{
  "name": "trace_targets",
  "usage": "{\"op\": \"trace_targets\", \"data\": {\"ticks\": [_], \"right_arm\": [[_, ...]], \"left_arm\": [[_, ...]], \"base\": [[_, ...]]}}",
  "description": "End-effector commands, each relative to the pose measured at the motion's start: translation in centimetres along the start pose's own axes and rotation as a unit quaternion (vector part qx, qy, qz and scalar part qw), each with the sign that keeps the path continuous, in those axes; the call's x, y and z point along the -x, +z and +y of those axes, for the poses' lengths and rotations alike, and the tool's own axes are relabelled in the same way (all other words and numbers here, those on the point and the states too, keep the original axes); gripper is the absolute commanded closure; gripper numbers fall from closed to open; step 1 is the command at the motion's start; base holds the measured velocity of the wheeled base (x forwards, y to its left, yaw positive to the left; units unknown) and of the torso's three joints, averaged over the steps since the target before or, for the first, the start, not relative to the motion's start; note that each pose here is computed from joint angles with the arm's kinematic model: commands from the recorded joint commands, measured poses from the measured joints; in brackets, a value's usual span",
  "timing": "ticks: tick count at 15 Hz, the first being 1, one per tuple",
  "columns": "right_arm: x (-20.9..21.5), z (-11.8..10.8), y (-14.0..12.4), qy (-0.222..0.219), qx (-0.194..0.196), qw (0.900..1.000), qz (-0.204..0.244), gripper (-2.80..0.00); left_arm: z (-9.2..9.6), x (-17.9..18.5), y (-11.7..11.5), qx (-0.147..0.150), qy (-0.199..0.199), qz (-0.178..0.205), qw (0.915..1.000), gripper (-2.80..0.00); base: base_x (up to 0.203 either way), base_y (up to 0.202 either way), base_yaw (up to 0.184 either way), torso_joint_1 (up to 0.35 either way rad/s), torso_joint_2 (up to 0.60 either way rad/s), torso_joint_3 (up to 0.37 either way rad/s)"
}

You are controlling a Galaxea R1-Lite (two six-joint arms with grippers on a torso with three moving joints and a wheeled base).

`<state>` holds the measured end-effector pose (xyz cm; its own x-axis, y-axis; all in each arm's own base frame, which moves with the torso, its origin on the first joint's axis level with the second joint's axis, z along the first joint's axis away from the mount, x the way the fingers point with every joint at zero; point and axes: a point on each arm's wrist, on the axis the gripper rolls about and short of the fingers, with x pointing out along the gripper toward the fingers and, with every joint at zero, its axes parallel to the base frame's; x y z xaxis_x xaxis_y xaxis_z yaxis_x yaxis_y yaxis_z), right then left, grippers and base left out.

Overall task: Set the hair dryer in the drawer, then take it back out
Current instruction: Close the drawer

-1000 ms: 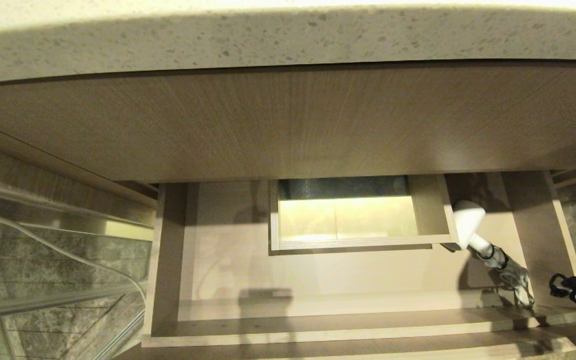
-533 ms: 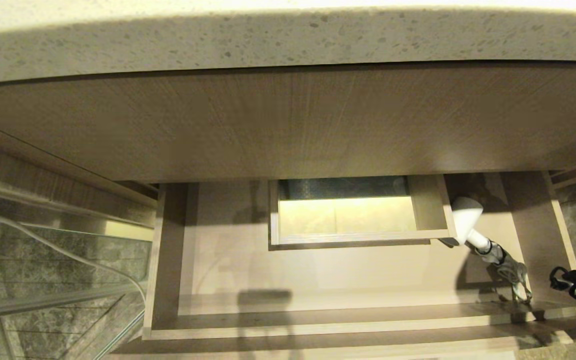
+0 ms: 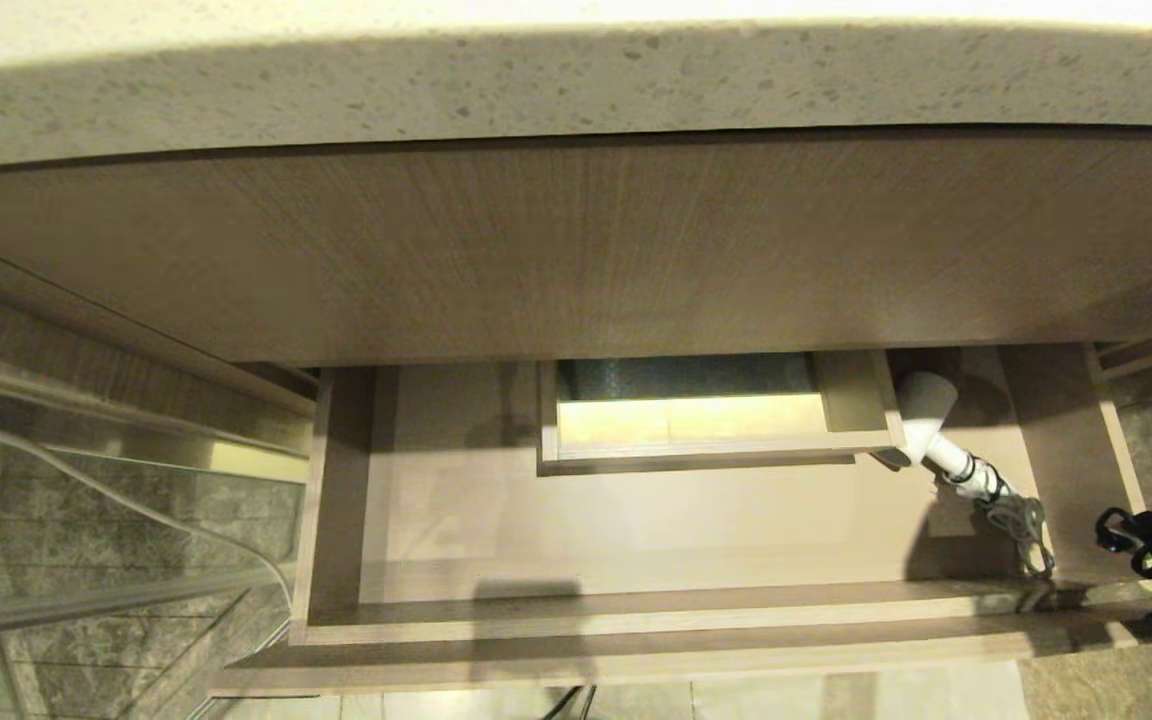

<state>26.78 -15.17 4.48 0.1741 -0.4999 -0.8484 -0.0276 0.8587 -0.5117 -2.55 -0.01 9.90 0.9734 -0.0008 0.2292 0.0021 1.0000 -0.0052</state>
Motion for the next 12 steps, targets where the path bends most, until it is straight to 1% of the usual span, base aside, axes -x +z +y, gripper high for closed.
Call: {"op": "trace_targets", "data": {"ticks": [1, 4, 9, 12], "right_arm": [[0.3, -0.1, 0.3, -0.003, -0.001, 1.000, -0.019, 0.00], [0.8, -0.5, 0.9, -0.013, -0.006, 0.999, -0.037, 0.00], [1.9, -1.2, 2.2, -0.030, -0.018, 0.995, -0.098, 0.00], [2.6, -1.8, 2.8, -0.028, -0.022, 0.990, -0.140, 0.00]], "left_arm": [[0.0, -0.1, -1.1, 0.000, 0.001, 0.019, 0.9998, 0.00], [0.0, -0.1, -1.1, 0.000, 0.001, 0.019, 0.9998, 0.00], [0.0, -0.1, -1.1, 0.000, 0.001, 0.019, 0.9998, 0.00], [0.0, -0.1, -1.1, 0.000, 0.001, 0.019, 0.9998, 0.00]], "base": [[0.000, 0.000, 0.000, 0.000, 0.00, 0.000], [0.000, 0.000, 0.000, 0.000, 0.00, 0.000], [0.000, 0.000, 0.000, 0.000, 0.00, 0.000], [0.000, 0.000, 0.000, 0.000, 0.00, 0.000]]}}
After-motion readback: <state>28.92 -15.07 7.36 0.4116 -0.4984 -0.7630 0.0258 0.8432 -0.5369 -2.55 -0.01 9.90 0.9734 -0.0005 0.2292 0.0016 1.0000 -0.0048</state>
